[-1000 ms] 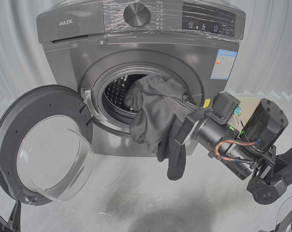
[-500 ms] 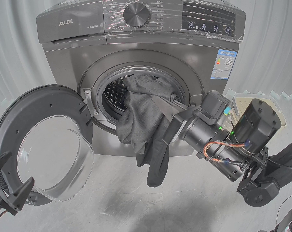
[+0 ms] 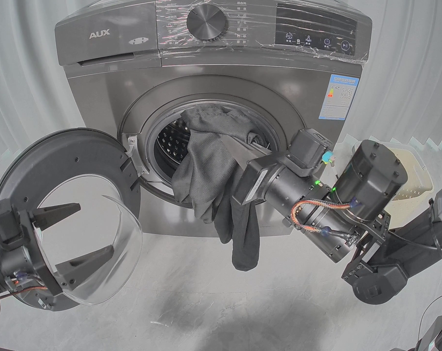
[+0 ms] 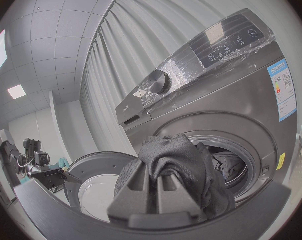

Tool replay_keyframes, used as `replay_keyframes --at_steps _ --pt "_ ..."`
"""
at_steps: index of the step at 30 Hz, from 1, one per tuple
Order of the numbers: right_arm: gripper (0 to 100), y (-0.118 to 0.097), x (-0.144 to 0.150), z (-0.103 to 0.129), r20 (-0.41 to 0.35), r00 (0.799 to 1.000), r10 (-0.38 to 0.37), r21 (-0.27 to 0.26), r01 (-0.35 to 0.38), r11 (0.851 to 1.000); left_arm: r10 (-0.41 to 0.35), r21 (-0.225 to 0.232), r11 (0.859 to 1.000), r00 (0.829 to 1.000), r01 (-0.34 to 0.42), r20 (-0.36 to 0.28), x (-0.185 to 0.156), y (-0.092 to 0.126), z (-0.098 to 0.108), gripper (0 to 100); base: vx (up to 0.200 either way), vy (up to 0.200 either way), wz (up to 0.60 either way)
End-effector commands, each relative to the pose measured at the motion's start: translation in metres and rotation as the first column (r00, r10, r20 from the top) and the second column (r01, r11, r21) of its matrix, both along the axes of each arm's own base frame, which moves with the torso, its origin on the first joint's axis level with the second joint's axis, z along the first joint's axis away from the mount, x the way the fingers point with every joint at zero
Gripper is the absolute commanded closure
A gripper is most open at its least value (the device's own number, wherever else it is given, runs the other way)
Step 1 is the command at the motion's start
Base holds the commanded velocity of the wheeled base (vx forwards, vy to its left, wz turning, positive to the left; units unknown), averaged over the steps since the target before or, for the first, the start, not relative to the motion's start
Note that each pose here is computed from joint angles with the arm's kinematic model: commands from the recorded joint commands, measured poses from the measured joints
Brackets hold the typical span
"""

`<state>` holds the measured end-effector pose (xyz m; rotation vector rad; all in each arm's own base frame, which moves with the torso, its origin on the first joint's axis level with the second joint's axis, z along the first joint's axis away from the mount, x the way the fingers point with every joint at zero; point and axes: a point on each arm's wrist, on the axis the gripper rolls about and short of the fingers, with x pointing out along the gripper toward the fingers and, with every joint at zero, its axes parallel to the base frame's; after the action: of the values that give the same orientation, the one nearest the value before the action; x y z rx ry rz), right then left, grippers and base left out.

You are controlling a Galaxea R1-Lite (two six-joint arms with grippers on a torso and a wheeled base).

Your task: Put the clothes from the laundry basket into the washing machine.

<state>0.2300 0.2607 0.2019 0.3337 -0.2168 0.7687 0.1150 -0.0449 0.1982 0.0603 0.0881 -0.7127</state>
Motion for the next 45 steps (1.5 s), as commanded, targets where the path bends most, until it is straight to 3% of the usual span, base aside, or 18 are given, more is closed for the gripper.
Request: replay_keyframes --at_steps 1,9,18,25,45 --pt "100 0.007 0.015 -0.008 -0.011 1.0 -0.02 -0.007 0.02 1.0 -0.045 0.019 0.999 0.997 0.047 -0.063 0.039 -0.022 -0.012 0 0.0 0.0 0.0" --pt "100 0.011 0.024 -0.005 -0.007 0.999 -0.037 0.004 0.037 0.999 -0.078 0.013 0.997 0.992 0.079 -0.095 0.065 -0.043 -0.022 0 0.0 0.0 0.0" --pt "100 0.015 0.033 -0.012 -0.02 0.997 -0.068 -0.001 0.068 0.998 -0.179 -0.075 0.983 0.97 0.169 -0.162 0.078 -0.076 -0.016 0 0.0 0.0 0.0" --pt "100 0.016 0.034 -0.012 -0.017 0.997 -0.07 0.002 0.07 0.998 -0.196 -0.072 0.98 0.959 0.185 -0.204 0.094 -0.091 -0.025 0 0.0 0.0 0.0" --pt "100 0.015 0.031 -0.013 -0.019 0.998 -0.066 0.004 0.066 0.998 -0.142 -0.088 0.988 0.981 0.131 -0.133 0.141 -0.124 -0.035 0 0.0 0.0 0.0"
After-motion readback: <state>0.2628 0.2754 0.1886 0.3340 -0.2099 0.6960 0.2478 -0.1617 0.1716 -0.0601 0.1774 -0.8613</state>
